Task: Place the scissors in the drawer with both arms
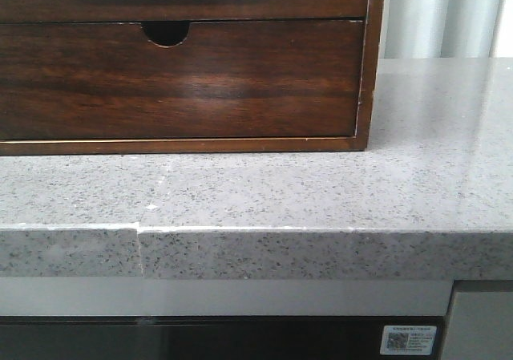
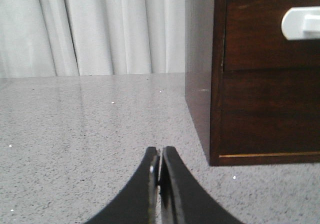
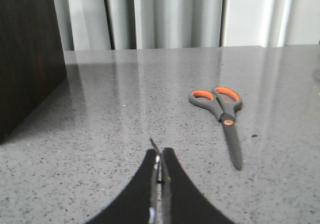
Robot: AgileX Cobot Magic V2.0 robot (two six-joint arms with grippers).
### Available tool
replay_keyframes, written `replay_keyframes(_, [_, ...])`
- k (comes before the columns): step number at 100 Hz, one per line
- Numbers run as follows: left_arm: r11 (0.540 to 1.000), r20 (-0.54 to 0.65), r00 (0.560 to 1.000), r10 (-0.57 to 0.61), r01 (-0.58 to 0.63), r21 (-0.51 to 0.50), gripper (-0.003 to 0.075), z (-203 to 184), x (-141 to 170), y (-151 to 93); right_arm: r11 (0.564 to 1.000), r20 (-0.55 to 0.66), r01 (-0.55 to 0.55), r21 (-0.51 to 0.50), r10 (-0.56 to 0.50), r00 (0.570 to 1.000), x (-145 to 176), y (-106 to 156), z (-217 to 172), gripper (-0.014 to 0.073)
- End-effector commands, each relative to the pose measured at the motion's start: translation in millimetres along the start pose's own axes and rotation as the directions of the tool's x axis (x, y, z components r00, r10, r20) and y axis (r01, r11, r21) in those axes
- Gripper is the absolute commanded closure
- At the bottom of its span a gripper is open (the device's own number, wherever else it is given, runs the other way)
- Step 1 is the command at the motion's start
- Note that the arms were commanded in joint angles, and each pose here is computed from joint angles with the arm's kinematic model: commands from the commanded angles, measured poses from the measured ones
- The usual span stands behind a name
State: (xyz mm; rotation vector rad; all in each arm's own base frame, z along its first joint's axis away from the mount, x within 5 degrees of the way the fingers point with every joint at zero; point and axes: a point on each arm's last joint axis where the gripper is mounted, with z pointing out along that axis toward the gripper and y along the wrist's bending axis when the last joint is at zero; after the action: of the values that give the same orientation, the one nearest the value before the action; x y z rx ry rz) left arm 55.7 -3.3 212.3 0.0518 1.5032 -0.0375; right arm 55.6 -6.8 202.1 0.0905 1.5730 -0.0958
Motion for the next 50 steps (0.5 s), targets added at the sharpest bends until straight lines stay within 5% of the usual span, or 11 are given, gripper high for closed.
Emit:
replay_keyframes(1, [0.997,0.102,0.992,-0.080,0.081,-0.006,0.0741,-2.1,-1.3,1.1,0.999,0.084,0.043,0.009,-0.044,0.995,-3.0,-0.2,-1.1,0.0664])
replay_keyframes(29, [0.990,0.185,0.973,-0.138,0.137,0.020,0.0741,-9.9,-52.5,0.8,1.000,0.102,-0.012,0.007,0.011,0.995,-43.2,-0.6,-11.3,0.0664])
replay_keyframes(50, [0.989,0.088,0.986,-0.143,0.139,0.051,0.0741,-11.1,-108.9,-2.5,1.000,0.012,-0.013,0.014,0.013,1.000,-99.1,-1.3,-18.8,0.0664])
